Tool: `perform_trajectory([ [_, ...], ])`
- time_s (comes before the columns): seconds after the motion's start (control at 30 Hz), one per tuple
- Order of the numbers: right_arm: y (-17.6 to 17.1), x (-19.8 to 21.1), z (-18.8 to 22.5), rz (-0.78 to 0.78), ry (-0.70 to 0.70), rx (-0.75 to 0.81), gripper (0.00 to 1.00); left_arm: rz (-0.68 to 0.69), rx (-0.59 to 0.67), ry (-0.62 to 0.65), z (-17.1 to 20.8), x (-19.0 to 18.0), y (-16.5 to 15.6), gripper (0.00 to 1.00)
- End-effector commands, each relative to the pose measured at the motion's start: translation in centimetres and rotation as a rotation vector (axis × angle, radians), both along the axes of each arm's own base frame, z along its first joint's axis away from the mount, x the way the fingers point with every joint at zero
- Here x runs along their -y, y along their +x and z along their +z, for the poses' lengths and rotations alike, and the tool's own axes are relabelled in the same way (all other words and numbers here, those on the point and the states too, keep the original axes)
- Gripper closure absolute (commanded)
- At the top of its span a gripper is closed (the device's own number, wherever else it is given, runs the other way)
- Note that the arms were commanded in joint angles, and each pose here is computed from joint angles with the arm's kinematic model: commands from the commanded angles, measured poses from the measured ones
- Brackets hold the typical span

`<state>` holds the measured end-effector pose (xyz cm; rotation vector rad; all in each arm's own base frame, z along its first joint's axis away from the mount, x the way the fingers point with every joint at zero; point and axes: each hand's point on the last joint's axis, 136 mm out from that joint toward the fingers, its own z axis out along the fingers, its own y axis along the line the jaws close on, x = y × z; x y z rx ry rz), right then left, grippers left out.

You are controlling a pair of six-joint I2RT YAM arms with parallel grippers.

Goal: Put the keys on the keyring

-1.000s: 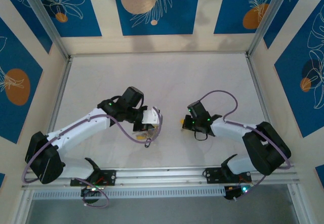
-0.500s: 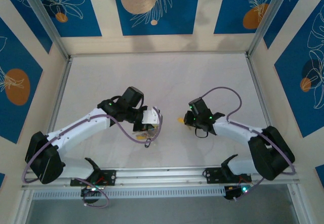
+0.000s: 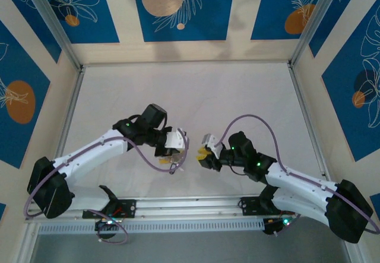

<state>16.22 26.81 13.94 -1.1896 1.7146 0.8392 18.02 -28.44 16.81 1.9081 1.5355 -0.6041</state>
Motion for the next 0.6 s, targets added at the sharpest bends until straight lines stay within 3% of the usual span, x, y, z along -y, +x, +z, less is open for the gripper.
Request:
perform_trajectory([
  [0.0,-1.4,-2.0,3.2,0.213,0.078,0.298,0.70,-0.107,0.021,-0.064,1.1,0.3,-1.7,1.00],
  [0.23,-0.7,-3.8,5.0,0.244,0.144,0.398,0.78,-0.137,0.013,-0.073,1.1,0.3,-2.4,1.00],
  [0.43,0.3,-4.2,4.8,0.217,0.126,0.388,0.77,-0.115,0.002,-0.048,0.9,0.4,-1.9,1.00],
  [0.57,0.3,-4.3,4.6,0.219,0.124,0.373,0.83,-0.102,-0.005,-0.030,0.5,0.4,-1.5,1.00],
])
